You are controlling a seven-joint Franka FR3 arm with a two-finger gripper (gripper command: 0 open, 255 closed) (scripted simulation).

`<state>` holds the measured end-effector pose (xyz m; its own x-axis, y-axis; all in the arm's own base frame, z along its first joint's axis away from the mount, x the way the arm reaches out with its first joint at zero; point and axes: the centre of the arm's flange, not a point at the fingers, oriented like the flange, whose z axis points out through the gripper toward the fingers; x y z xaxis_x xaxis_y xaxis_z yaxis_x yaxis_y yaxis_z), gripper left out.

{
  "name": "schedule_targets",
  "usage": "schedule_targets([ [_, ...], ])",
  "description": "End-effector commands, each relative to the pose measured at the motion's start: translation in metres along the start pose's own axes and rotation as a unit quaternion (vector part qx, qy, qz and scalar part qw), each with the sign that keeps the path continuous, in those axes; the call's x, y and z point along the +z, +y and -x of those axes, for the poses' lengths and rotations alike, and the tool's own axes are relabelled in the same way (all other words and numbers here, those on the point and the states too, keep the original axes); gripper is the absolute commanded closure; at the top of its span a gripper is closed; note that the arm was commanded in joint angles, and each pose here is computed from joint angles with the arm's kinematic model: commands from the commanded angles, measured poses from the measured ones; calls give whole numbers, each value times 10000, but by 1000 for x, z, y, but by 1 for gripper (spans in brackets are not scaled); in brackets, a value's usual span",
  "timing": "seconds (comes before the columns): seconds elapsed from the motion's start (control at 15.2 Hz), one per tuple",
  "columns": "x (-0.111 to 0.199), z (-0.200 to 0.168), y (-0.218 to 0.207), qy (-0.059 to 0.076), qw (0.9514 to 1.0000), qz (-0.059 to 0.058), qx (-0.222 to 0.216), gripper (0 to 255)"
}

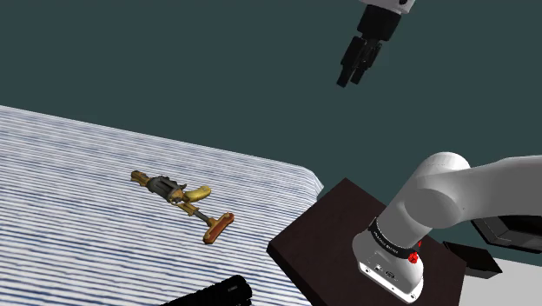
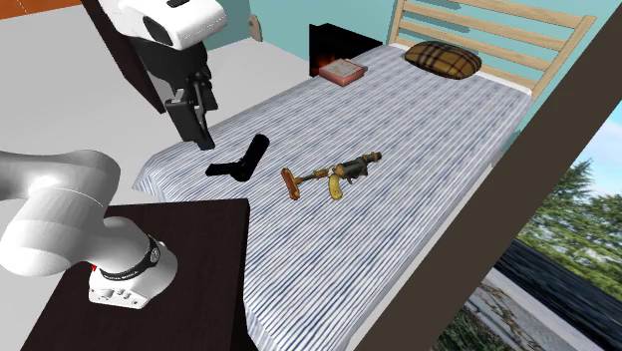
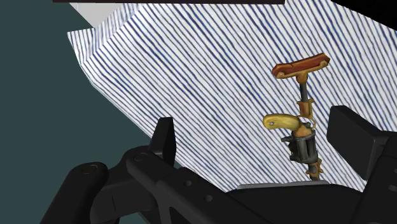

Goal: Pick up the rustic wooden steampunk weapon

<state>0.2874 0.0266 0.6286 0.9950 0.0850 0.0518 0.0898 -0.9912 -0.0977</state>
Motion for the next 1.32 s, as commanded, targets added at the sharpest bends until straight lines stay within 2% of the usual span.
schedule_targets([
  [0.0,0,0,0,0,10000,0,0,0],
  [1.25,204,-103,-109,-65,9999,103,-24,0],
])
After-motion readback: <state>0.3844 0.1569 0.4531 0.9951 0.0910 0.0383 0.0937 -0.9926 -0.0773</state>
